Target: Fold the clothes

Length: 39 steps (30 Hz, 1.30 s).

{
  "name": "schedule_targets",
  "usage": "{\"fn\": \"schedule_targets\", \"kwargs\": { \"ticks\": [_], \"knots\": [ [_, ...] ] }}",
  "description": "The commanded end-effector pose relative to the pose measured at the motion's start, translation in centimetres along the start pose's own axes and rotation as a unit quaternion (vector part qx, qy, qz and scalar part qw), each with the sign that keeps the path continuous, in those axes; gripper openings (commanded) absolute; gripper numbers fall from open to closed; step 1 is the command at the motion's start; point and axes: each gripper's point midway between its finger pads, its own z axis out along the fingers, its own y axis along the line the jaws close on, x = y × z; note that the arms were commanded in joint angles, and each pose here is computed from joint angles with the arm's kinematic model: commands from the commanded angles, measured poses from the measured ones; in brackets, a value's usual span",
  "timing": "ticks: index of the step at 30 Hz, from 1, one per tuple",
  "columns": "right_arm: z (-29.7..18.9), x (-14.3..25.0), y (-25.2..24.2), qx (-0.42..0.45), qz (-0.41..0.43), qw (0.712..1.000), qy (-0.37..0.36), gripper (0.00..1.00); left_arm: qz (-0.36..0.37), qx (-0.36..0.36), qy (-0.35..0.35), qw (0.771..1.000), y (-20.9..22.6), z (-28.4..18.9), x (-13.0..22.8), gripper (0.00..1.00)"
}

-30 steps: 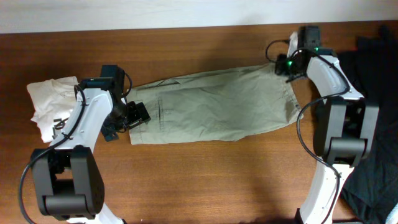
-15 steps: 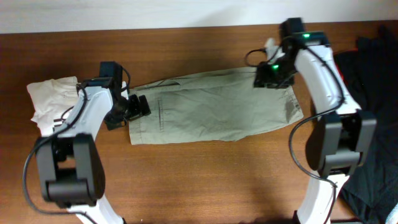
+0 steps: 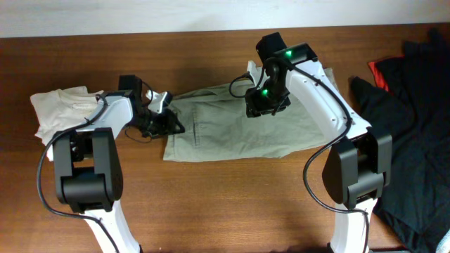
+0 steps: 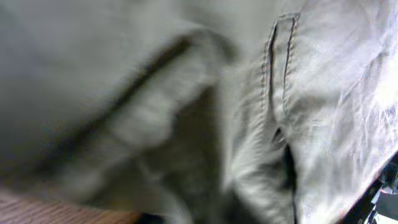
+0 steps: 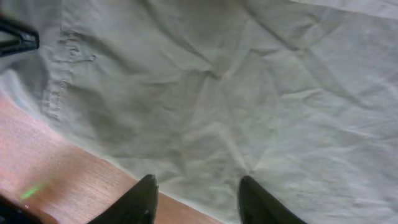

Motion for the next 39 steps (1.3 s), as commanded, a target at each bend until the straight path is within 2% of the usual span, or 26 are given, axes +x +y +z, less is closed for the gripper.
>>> {"fn": "schedule_targets", "kwargs": {
  "ticks": [1,2,4,10,13,16,20,23,26,30,32,34,36,39],
  "knots": [
    [0.3,0.8,-0.3,0.008,0.001,1.000,0.008,0.30,0.001,0.023,0.014,1.000,-0.1,0.5,0.8,0.00],
    [0.8,1.1,-0.4,0.008,0.003,1.000,0.014,0.22,-0.004,0.023,0.015,1.000,0.0,0.1,0.8,0.00],
    [2.3,1.9,-0.5,0.007,0.001,1.000,0.025,0.16,-0.019,0.021,0.016,0.999,0.1,-1.7,0.7,0.00],
    [7.1,3.5,0.1,0.000,-0.018,0.999,0.032,0.14,-0.041,-0.004,-0.022,0.999,-0.8,-9.7,-0.5,0.00],
    [10.5,5.1,3.7,-0.061,-0.051,0.996,0.034,0.13,-0.021,-0.010,-0.060,0.998,-3.0,-13.7,-1.0,0.00],
    [12.9,6.2,7.2,-0.072,-0.079,0.994,0.028,0.13,-0.009,-0.010,-0.080,0.997,-4.8,-15.9,-0.8,0.00],
    [14.4,6.5,13.5,-0.086,-0.143,0.986,-0.002,0.13,0.024,0.045,-0.119,0.992,-8.8,-18.4,-0.6,0.00],
    [14.8,6.2,15.8,-0.093,-0.146,0.985,-0.022,0.13,0.026,0.047,-0.121,0.991,-9.3,-18.8,-0.3,0.00],
    [14.8,6.3,16.4,-0.095,-0.153,0.983,-0.025,0.13,0.031,0.085,-0.124,0.988,-10.6,-19.0,-0.4,0.00],
    [12.8,4.8,15.0,-0.077,-0.134,0.987,-0.035,0.15,0.029,0.083,-0.122,0.989,-10.5,-19.0,-0.3,0.00],
    [7.7,1.7,10.2,-0.007,-0.081,0.995,-0.059,0.18,0.020,0.057,-0.113,0.992,-9.6,-18.7,0.1,0.00],
    [3.7,0.7,4.5,0.052,-0.021,0.997,-0.058,0.18,0.018,0.058,-0.111,0.992,-9.6,-18.7,0.2,0.00],
    [2.3,1.7,0.0,0.073,0.017,0.997,-0.031,0.18,0.018,0.058,-0.110,0.992,-9.7,-18.7,0.2,0.00],
    [2.8,5.0,-6.3,0.098,0.086,0.991,0.021,0.18,0.031,0.062,-0.101,0.992,-10.6,-18.0,0.4,0.00]
  ]
}}
